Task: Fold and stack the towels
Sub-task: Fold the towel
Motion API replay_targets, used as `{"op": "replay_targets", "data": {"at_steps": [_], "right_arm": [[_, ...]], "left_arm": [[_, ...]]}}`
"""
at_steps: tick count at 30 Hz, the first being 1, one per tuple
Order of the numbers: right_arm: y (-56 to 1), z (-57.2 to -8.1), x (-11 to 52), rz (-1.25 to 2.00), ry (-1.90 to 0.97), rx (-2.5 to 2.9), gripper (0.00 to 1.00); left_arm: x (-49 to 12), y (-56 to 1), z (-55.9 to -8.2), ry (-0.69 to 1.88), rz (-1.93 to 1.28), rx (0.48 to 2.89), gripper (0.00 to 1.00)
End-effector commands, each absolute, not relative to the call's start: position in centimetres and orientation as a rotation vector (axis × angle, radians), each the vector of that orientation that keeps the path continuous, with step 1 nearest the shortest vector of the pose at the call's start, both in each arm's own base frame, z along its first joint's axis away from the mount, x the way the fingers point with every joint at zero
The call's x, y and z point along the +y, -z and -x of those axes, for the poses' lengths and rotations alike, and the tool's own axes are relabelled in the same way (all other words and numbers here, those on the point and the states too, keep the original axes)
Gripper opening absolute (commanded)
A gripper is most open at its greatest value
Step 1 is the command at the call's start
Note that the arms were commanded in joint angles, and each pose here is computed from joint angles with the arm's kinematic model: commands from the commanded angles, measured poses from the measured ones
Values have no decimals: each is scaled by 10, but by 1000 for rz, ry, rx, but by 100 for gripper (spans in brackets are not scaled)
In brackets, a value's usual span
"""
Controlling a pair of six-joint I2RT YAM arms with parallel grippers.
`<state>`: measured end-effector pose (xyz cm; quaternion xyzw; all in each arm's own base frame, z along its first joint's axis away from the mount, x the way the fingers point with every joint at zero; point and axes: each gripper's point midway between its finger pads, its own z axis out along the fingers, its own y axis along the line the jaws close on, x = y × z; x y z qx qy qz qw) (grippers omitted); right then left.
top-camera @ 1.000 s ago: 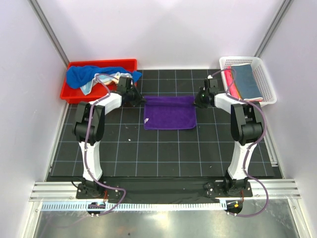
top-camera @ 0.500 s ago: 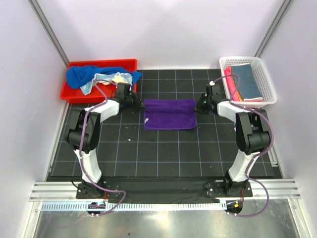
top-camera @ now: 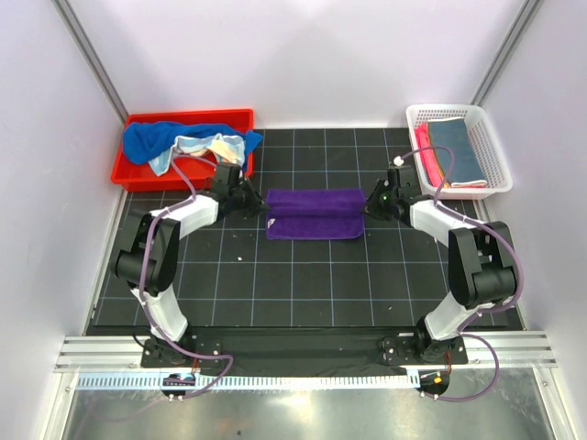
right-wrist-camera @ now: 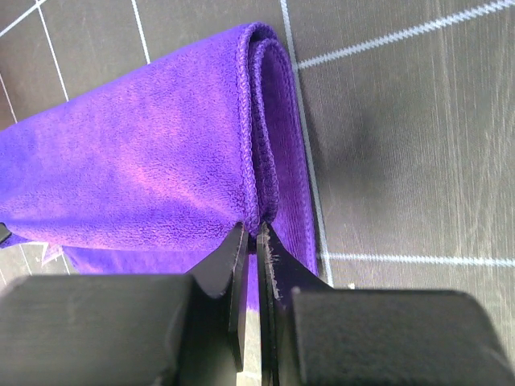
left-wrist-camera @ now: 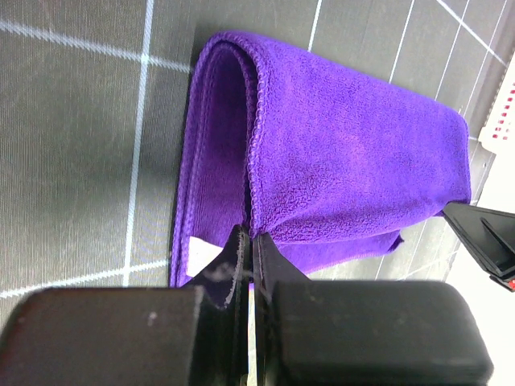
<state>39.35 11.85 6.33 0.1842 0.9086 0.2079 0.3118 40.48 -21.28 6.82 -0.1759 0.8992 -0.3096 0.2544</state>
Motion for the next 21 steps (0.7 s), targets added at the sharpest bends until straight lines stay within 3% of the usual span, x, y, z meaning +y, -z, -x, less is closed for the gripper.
{"op": "replay_targets", "data": {"at_steps": [1, 21], "right_arm": [[-74, -391, 115, -491, -540, 2350, 1], [-66, -357, 115, -486, -546, 2370, 1]], "left_arm": [[-211, -87, -407, 845, 460, 2372, 0], [-208, -73, -375, 831, 462, 2407, 0]]}}
